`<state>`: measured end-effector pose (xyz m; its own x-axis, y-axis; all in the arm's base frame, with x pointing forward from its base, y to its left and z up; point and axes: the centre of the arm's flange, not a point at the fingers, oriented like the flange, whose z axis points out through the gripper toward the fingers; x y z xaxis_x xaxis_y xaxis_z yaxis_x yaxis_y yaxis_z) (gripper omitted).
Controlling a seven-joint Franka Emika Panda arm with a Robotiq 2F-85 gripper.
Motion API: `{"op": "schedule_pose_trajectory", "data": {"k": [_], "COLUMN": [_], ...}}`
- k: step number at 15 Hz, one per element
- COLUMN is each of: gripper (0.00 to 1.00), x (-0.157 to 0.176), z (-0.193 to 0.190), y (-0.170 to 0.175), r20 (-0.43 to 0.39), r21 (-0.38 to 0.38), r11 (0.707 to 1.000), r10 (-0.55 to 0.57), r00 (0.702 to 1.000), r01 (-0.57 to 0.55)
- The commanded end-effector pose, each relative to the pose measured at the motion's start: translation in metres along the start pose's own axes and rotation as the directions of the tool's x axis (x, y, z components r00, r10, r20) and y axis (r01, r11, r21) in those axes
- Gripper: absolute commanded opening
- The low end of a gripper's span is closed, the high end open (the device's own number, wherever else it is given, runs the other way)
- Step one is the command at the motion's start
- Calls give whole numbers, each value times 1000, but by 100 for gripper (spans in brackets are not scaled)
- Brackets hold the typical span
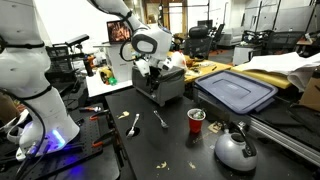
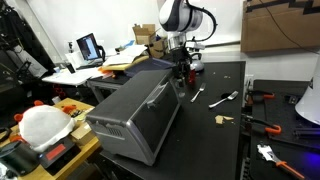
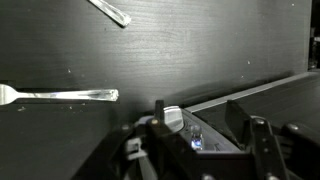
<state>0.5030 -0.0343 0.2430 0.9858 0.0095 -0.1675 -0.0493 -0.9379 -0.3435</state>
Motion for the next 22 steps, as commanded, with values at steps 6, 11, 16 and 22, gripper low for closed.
{"op": "schedule_pose_trajectory", "data": {"k": [6, 11, 16, 22], "gripper": [1, 3, 3, 3], "x": [9, 8, 5, 2], "z": [-4, 0, 13, 19], "y": [-1, 6, 23, 39], "r20": [-88, -89, -98, -118], "r21": [35, 99, 272, 394], "r11": [999, 995, 962, 919], "r10": [0, 22, 58, 82], "r00": [996, 996, 993, 990], "r01": [3, -13, -30, -30]}}
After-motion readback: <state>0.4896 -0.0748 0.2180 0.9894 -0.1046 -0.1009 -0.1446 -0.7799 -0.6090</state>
